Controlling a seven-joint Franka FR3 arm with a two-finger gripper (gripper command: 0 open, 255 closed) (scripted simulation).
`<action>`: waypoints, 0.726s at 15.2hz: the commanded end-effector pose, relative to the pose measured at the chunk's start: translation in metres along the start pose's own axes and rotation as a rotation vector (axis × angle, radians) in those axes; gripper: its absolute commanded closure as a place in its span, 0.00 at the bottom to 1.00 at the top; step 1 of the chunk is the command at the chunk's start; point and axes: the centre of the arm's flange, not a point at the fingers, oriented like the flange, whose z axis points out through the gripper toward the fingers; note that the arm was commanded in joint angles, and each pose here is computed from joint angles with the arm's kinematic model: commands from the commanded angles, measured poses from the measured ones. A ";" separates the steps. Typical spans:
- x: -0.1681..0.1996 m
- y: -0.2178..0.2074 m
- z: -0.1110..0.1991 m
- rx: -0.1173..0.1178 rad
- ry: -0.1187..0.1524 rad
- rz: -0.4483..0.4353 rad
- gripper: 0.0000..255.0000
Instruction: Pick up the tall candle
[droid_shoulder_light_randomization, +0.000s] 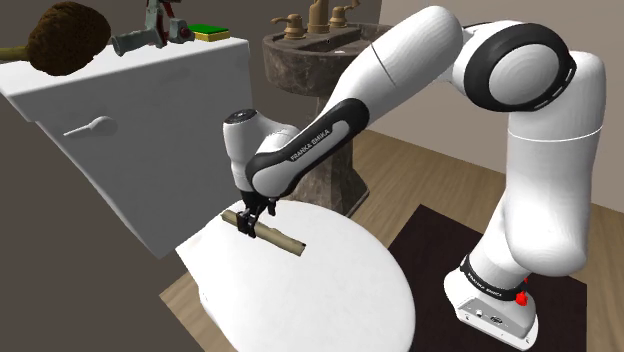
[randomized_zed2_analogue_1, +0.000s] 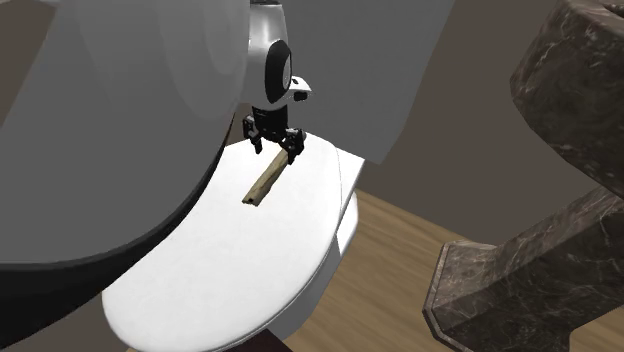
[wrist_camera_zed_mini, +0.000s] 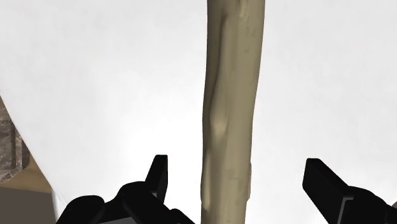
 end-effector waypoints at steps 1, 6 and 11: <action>0.002 0.000 0.011 0.000 0.001 0.000 0.00; 0.002 0.001 0.029 0.000 0.001 0.000 0.00; 0.002 0.000 0.029 0.000 0.001 0.000 1.00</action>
